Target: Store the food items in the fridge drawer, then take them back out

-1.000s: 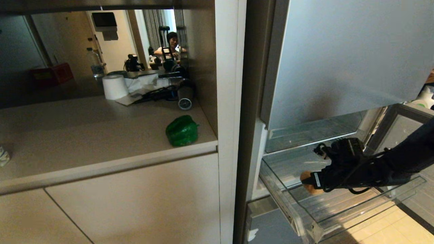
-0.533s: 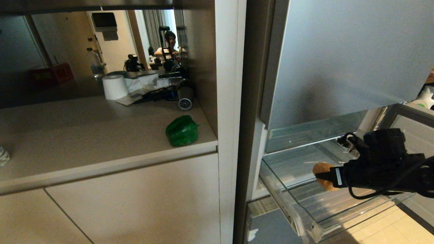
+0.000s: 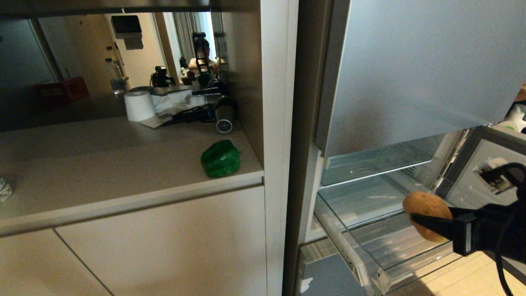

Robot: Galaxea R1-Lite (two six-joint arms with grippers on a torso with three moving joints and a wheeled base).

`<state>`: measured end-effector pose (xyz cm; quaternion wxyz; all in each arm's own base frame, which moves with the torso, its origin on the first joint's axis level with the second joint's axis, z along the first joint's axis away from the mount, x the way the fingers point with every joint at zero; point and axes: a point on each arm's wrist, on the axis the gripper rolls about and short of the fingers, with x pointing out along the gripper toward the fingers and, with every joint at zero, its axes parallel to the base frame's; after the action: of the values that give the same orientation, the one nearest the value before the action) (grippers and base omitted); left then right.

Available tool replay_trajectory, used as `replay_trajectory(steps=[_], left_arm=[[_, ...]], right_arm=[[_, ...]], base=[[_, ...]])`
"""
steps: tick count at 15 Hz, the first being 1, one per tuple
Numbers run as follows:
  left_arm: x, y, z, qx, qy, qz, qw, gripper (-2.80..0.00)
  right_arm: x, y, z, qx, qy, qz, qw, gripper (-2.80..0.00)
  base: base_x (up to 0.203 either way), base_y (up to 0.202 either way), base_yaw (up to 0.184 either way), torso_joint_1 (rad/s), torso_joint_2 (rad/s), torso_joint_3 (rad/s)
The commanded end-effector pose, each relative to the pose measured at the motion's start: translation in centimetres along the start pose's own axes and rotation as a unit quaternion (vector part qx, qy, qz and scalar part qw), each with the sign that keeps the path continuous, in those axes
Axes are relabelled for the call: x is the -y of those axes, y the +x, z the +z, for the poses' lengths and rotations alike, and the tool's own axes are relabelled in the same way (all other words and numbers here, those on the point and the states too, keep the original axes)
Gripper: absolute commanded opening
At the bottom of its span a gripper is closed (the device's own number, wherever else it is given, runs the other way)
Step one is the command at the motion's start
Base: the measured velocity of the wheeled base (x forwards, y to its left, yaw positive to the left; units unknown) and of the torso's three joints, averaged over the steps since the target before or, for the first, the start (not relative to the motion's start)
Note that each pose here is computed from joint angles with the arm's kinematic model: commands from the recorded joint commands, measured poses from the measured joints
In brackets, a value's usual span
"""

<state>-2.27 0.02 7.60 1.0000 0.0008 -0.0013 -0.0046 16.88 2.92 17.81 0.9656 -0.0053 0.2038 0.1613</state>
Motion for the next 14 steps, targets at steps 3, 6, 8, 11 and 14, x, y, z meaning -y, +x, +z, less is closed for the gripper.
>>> replay_trajectory(steps=[3, 6, 8, 11, 14], left_arm=[[0.0, 0.0, 0.0, 0.000, 0.000, 0.000, 1.0000, -2.80], [0.0, 0.0, 0.0, 0.000, 0.000, 0.000, 1.0000, -2.80], [0.0, 0.0, 0.0, 0.000, 0.000, 0.000, 1.0000, -2.80], [0.0, 0.0, 0.0, 0.000, 0.000, 0.000, 1.0000, -2.80], [0.0, 0.0, 0.0, 0.000, 0.000, 0.000, 1.0000, -2.80]], right_arm=[[-2.1, -5.6, -3.1, 0.073, -0.027, 0.052, 0.996, -2.80], [-2.3, -6.1, -4.5, 0.137, -0.038, 0.093, 0.986, -2.80], [-2.4, -6.3, -4.9, 0.158, -0.040, 0.101, 0.981, -2.80], [-2.3, -6.3, -5.2, 0.154, -0.038, 0.099, 0.982, -2.80], [-2.3, -6.3, -5.4, 0.150, -0.038, 0.100, 0.983, -2.80]], base=[[0.000, 0.000, 0.000, 0.000, 0.00, 0.000], [0.000, 0.000, 0.000, 0.000, 0.00, 0.000], [0.000, 0.000, 0.000, 0.000, 0.00, 0.000], [0.000, 0.000, 0.000, 0.000, 0.00, 0.000], [0.000, 0.000, 0.000, 0.000, 0.00, 0.000]])
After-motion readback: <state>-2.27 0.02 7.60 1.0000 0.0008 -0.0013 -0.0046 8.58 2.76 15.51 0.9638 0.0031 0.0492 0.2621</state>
